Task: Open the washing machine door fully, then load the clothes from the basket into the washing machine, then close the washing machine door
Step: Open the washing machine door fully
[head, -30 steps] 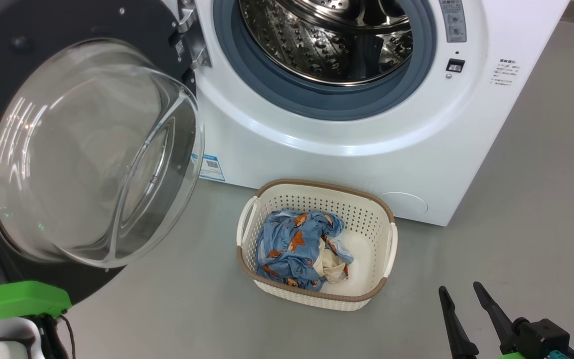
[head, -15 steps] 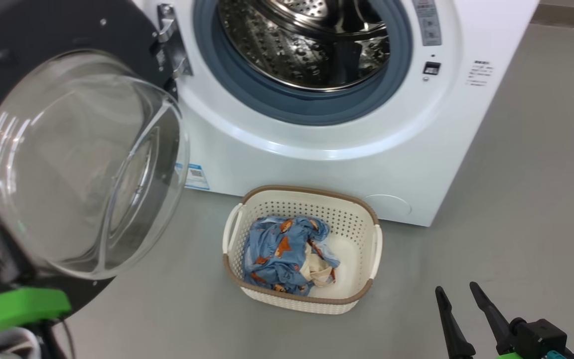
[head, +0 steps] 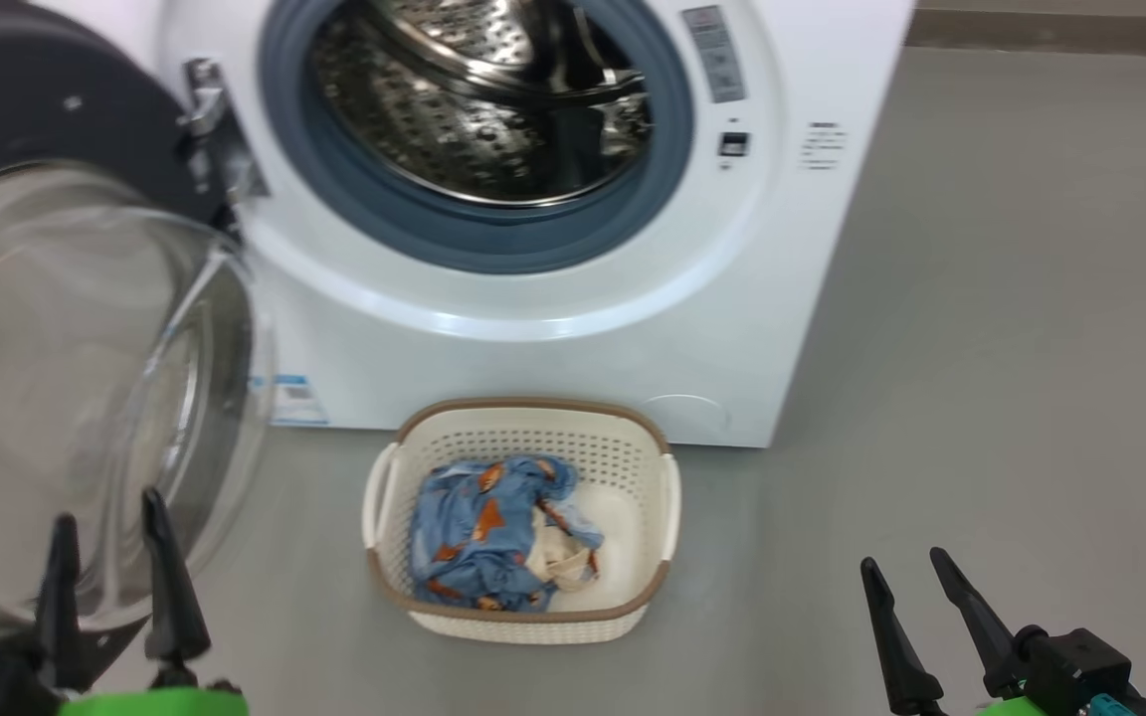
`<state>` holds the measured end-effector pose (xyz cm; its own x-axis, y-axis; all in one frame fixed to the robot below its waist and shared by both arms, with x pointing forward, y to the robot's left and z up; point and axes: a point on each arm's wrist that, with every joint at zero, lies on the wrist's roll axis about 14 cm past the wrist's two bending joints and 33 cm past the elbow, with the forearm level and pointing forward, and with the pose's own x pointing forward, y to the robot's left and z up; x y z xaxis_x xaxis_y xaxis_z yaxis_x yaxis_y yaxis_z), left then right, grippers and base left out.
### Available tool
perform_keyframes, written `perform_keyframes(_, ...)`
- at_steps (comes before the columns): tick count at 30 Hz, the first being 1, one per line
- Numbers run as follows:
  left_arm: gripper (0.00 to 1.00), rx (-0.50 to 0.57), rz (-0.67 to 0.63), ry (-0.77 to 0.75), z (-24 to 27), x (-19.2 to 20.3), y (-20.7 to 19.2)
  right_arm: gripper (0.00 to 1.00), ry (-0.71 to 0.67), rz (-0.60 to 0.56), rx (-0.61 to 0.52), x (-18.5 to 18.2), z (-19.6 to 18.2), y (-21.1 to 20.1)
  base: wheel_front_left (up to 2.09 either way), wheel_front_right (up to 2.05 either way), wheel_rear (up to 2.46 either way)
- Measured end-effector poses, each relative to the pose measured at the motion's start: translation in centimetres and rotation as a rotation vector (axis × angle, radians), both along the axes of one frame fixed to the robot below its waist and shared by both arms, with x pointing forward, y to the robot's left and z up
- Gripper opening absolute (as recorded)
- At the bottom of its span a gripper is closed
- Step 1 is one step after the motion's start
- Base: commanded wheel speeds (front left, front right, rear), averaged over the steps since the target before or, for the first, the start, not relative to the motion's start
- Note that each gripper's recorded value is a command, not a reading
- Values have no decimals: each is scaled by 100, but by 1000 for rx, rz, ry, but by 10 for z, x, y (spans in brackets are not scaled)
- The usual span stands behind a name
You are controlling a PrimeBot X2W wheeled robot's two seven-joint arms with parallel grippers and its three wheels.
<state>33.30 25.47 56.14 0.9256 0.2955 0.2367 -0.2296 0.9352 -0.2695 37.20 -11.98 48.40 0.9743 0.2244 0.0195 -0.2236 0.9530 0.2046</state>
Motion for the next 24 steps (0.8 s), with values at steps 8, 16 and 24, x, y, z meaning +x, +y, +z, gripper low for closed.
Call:
perform_keyframes(8,100,-20,-191,152,-53,5,-46,100,-34,-100,-4,-15,11,-33,0,0,0)
perform_keyframes(16,100,2,-293,233,-79,11,-72,100,-45,-195,-12,-31,15,-64,0,0,0)
perform_keyframes(24,100,9,-296,248,-83,8,-71,100,-42,-216,-13,-39,14,-70,0,0,0)
